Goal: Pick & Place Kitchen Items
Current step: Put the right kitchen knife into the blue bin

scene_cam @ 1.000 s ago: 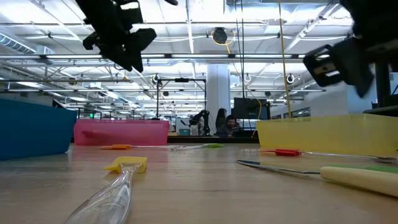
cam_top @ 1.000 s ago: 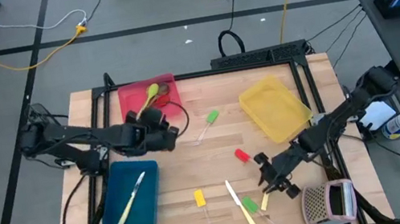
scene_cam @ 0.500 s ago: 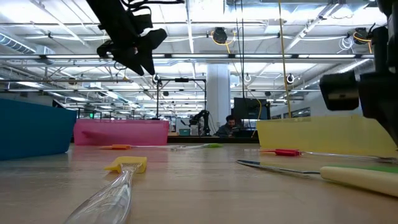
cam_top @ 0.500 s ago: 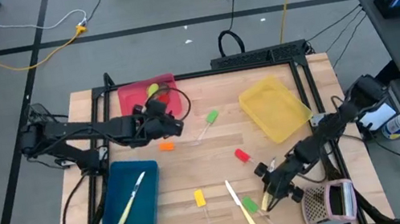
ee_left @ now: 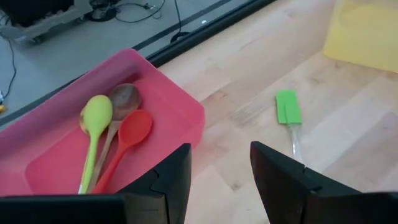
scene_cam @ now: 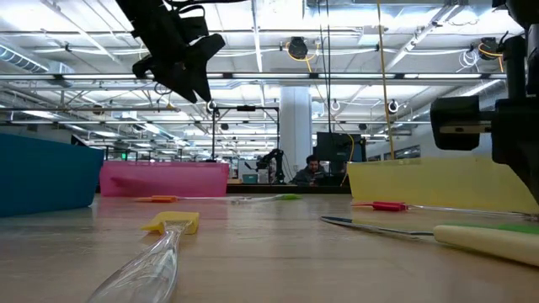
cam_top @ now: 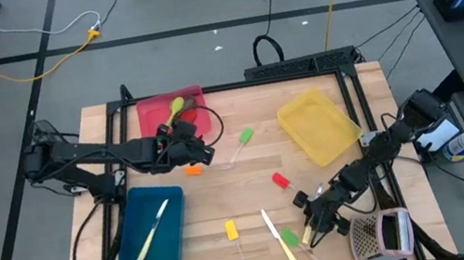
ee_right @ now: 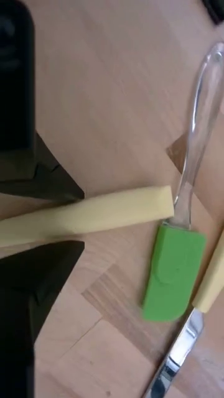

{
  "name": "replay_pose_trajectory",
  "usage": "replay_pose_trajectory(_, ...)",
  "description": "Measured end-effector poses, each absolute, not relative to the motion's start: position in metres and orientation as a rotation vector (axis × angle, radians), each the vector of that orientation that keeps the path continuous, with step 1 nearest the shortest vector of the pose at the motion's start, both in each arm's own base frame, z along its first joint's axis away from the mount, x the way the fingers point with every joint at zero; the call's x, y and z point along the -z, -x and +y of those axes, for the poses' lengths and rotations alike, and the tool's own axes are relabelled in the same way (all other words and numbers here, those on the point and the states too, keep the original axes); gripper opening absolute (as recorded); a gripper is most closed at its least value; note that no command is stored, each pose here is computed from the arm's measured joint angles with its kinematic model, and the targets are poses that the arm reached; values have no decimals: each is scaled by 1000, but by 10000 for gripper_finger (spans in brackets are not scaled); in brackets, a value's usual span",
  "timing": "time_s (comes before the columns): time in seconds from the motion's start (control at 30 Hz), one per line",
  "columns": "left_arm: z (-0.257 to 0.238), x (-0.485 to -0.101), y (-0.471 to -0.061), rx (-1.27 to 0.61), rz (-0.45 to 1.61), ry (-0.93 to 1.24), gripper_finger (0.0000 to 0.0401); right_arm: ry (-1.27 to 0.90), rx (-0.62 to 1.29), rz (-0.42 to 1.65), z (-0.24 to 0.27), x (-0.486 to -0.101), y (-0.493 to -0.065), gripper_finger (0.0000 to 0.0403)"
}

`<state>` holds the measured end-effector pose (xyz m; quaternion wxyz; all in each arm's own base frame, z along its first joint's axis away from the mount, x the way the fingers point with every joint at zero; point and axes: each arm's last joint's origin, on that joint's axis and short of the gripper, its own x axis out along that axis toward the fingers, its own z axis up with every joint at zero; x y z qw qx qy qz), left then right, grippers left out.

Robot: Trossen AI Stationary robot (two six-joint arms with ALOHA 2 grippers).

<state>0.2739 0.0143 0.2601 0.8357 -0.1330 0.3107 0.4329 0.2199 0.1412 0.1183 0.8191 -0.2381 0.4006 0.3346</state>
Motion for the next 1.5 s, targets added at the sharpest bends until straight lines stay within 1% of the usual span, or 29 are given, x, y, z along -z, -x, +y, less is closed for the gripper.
replay_pose_trajectory(0.13, 8, -260, -274, -893, 661, 272, 170, 450, -668, 875, 138, -118, -222, 69)
replay_pose_trajectory(0.23, 1, -260, -274, -870, 663, 264, 170, 439, -647, 874, 137, -118, -223, 53)
replay_pose_trajectory(0.33, -8, -260, -274, -831, 670, 258, 170, 454, -612, 818, 137, -121, -228, 53)
replay_pose_trajectory(0.53, -30, -258, -273, -744, 681, 240, 170, 473, -411, 634, 131, -137, -244, 73)
replay_pose_trajectory(0.73, -49, -246, -267, -684, 703, 212, 170, 588, -180, 414, 121, -158, -261, 60)
replay_pose_trajectory(0.87, -61, -231, -265, -626, 660, 229, 170, 507, 44, 268, 110, -176, -271, 60)
replay_pose_trajectory(0.93, -68, -226, -265, -577, 638, 218, 170, 434, 113, 234, 102, -180, -275, 63)
replay_pose_trajectory(1.07, -80, -219, -267, -443, 569, 199, 170, 355, 53, 199, 94, -182, -280, 59)
replay_pose_trajectory(1.2, -93, -221, -271, -241, 462, 114, 170, 311, 74, 184, 90, -177, -285, 57)
replay_pose_trajectory(1.27, -99, -222, -272, -156, 407, 70, 170, 286, 81, 131, 91, -179, -288, 57)
replay_pose_trajectory(1.4, -105, -224, -271, -61, 316, 39, 170, 271, 85, 47, 94, -173, -294, 57)
replay_pose_trajectory(1.5, -107, -228, -272, -40, 269, 34, 170, 261, 52, 20, 97, -172, -304, 57)
